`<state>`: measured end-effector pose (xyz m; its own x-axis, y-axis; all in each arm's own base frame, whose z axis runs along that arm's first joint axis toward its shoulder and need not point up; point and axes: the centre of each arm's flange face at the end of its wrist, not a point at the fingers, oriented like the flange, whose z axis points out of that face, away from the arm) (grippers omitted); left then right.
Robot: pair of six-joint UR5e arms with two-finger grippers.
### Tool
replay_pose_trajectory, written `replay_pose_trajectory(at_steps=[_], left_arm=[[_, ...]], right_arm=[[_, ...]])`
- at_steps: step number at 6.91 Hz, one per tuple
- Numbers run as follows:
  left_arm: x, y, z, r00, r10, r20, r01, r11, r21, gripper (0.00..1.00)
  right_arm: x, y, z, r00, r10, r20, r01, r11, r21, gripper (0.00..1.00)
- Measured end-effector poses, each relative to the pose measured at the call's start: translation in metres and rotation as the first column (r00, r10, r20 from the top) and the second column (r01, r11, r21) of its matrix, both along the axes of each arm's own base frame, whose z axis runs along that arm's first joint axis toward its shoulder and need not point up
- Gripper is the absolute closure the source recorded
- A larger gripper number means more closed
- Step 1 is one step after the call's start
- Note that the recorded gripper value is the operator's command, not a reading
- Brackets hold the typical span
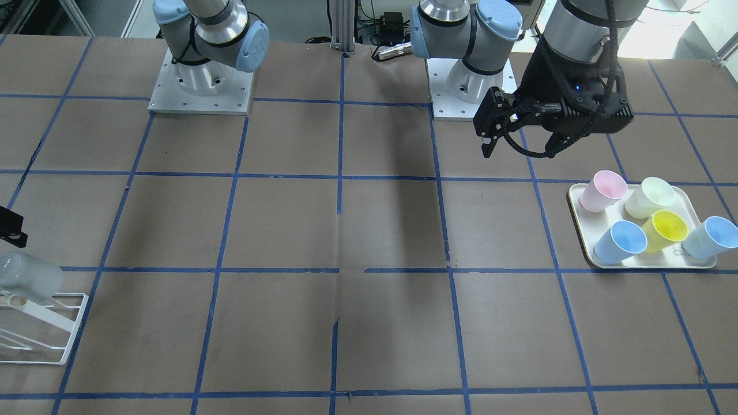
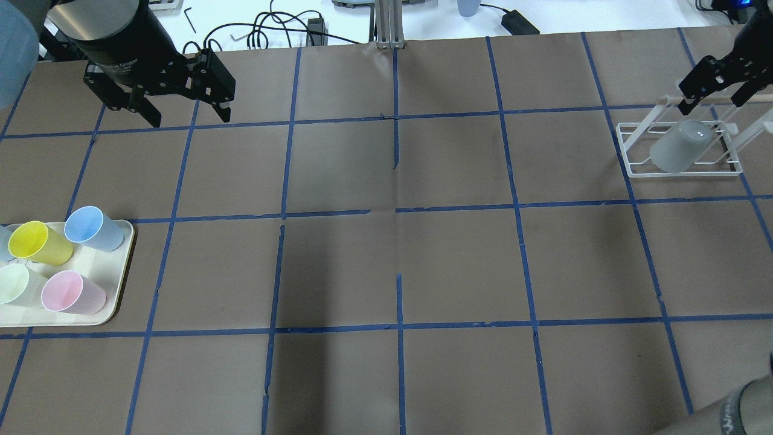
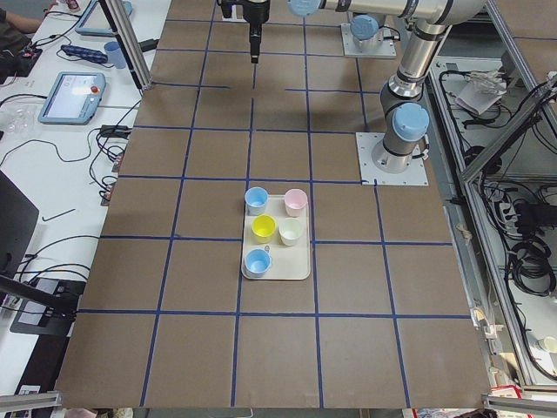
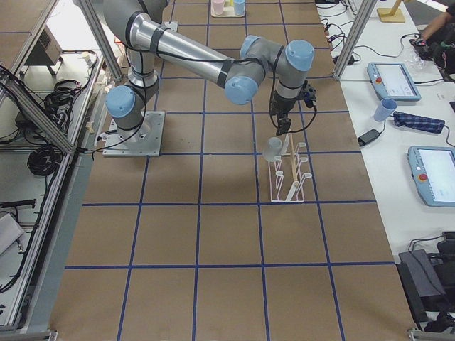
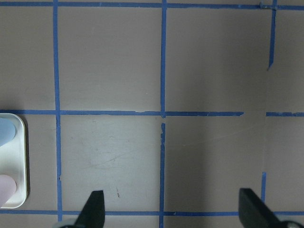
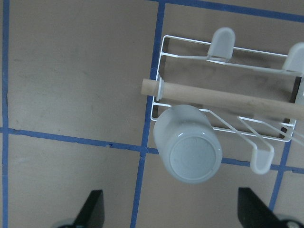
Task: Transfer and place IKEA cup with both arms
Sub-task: 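Lower the right gripper around the white cup and close on it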
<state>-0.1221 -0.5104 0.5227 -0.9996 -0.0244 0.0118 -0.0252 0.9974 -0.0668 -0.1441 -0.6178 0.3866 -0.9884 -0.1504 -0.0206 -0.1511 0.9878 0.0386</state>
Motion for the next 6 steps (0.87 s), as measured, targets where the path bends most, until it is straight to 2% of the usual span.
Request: replay_pose_trajectory(at_steps=[3, 6], left_arm=[[0.0, 0.0, 0.0, 1.0, 0.0, 0.0, 0.0, 1.0, -0.001, 0.0], [0.0, 0.0, 0.0, 1.0, 0.0, -0.001, 0.0, 1.0, -0.001, 0.0]], right_arm=[[-0.011, -0.01, -0.039, 1.0, 0.005, -0.01, -0.005, 0.999, 0.032, 0.0], [-0.026, -0.003, -0.063, 1.0, -0.016, -0.007, 0.016, 0.999, 0.047, 0.0]])
